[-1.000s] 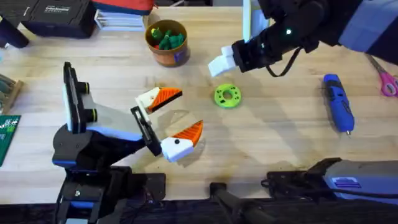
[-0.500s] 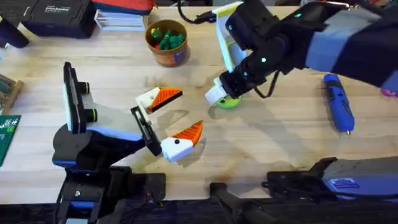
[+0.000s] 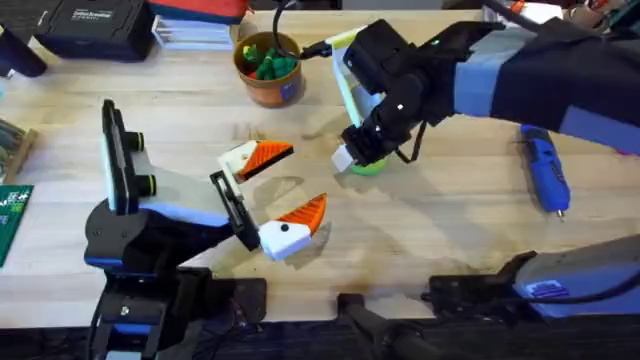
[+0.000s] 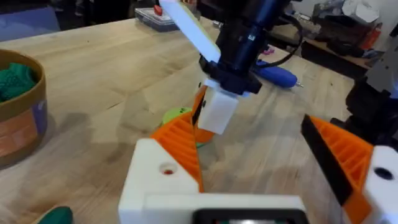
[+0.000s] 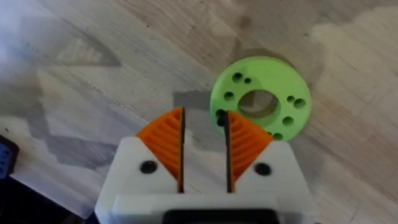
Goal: Pick up the gripper from the table and insert it into the empty holder that is missing its gripper. Then pick up a screw, insert it into the mounting hole, and use the screwdriver to tighten it. Finally, clean up the table by picking up the vegetable and placing it into the bucket.
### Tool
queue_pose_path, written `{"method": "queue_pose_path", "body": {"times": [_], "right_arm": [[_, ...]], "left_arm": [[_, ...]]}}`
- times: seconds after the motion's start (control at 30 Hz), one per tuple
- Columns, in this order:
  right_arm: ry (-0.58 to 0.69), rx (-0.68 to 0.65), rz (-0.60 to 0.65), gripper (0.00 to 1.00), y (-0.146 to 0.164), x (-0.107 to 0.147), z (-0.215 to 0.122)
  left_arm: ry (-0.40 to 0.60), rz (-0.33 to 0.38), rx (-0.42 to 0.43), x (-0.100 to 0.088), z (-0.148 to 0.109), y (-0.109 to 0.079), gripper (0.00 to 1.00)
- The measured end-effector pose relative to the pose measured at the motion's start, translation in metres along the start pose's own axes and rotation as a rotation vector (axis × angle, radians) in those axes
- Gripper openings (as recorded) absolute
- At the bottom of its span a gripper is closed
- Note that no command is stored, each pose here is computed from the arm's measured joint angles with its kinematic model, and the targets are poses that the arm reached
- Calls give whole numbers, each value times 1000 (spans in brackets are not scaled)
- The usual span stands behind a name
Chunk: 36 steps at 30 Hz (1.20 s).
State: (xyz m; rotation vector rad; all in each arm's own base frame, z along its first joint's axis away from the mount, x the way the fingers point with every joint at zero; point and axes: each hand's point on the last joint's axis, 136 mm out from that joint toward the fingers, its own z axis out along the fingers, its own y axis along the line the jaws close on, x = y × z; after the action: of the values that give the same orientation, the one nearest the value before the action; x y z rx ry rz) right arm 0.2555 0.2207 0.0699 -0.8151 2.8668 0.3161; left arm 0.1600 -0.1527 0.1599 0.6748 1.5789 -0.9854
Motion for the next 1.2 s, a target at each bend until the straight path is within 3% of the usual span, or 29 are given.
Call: {"method": "queue_pose_path", "body": {"times": [0.43,0.77,1.2], "right_arm": [[35,7,1,287,-1,4,11],[31,41,4,12,-7,2,13],[53,44,5,8,-7,6,10]], "left_arm": [[0,0,0,0,0,0,985],[0,0,0,0,0,0,985],[0,0,0,0,0,0,985]]}}
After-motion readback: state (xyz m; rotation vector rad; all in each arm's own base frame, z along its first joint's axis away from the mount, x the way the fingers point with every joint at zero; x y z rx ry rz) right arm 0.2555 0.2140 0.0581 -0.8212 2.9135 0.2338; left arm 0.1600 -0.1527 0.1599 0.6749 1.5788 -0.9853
